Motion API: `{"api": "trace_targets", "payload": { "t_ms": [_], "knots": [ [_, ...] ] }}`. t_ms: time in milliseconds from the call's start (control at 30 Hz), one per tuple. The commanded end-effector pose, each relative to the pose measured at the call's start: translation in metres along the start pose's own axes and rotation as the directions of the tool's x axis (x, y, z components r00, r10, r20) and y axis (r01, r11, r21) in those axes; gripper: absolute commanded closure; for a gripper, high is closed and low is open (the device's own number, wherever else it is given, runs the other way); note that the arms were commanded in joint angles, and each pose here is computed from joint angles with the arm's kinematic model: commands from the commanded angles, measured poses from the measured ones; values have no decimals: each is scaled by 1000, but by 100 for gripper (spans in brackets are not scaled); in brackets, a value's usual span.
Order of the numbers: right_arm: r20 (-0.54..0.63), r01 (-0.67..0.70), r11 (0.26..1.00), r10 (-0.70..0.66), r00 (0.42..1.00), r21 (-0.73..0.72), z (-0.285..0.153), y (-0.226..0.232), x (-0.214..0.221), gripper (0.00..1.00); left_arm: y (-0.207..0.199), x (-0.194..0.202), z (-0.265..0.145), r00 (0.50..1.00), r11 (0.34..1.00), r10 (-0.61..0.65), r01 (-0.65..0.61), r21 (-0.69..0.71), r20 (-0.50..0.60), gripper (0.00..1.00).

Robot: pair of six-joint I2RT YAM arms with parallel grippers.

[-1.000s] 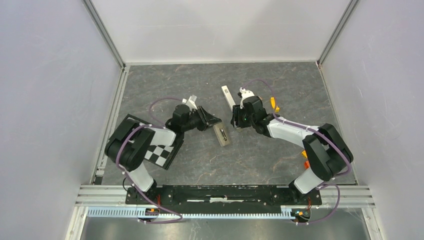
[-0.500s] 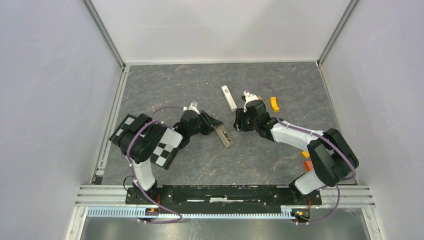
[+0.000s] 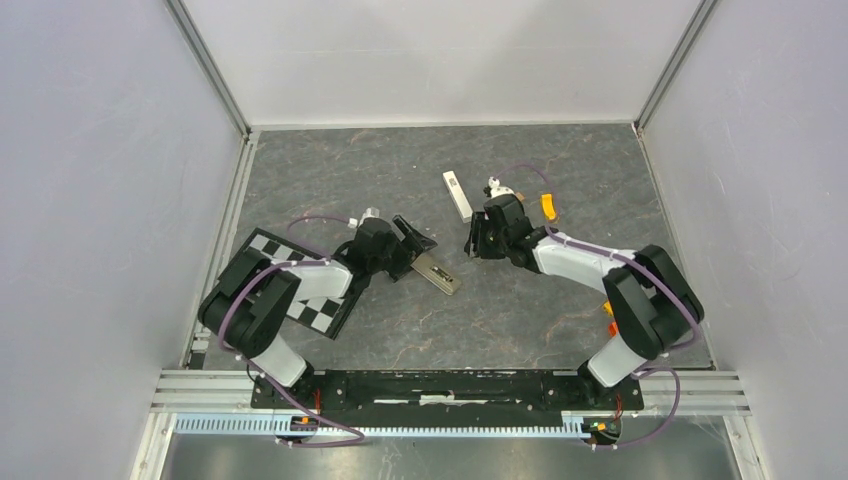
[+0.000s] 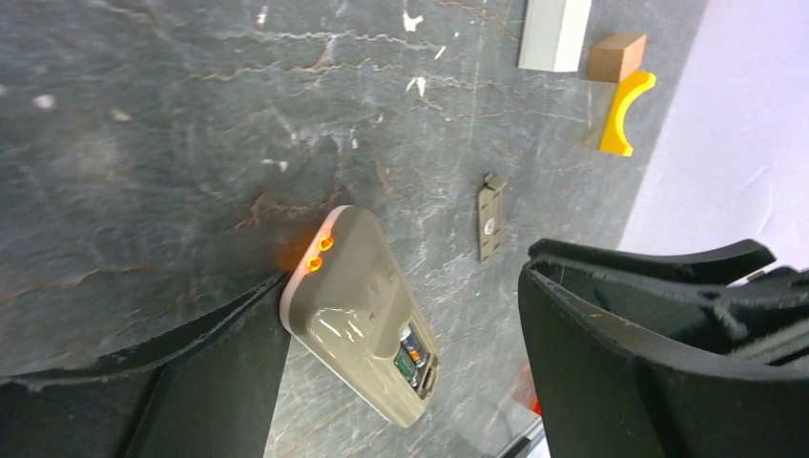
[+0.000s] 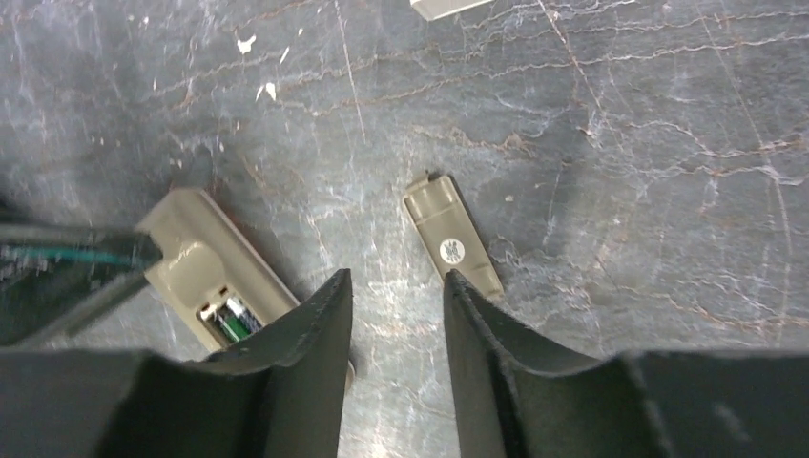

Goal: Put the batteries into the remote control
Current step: Place the remote control at the center of the board, then pick up the battery cover at the center of the board.

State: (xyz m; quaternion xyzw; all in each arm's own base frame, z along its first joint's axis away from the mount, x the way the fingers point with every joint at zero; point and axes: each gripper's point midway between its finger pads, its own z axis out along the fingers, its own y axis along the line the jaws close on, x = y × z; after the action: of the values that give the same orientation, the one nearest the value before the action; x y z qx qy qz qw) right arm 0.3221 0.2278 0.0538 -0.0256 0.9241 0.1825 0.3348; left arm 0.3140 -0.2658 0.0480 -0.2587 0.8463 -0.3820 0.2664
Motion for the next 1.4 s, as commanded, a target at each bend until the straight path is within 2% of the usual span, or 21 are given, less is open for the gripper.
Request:
{"api": "trace_targets", "payload": {
  "t_ms": [0,100,233,400,800,1367],
  "knots": [
    [16,-152,987,151,988,45,15,9,-17,59,36,-3,-17,998,977,60,-56,-207,10,7],
    [13,-216,971,216,976,101,24,5,-19,66,37,-6,-25,995,962,99,-96,-255,-2,3],
    [42,-271,946,267,963,181,28,-4,-25,67,49,-6,-35,988,925,147,-154,-346,-48,0],
    [63,-312,919,306,950,240,28,-10,-31,69,52,-12,-43,978,901,201,-205,-382,-52,0],
    [-32,-355,903,373,927,244,45,4,-21,78,21,-49,-70,924,880,375,-329,-343,75,0],
    [-108,-361,868,418,902,340,56,-8,4,83,13,-67,-88,895,875,412,-337,-349,170,0]
  ]
}}
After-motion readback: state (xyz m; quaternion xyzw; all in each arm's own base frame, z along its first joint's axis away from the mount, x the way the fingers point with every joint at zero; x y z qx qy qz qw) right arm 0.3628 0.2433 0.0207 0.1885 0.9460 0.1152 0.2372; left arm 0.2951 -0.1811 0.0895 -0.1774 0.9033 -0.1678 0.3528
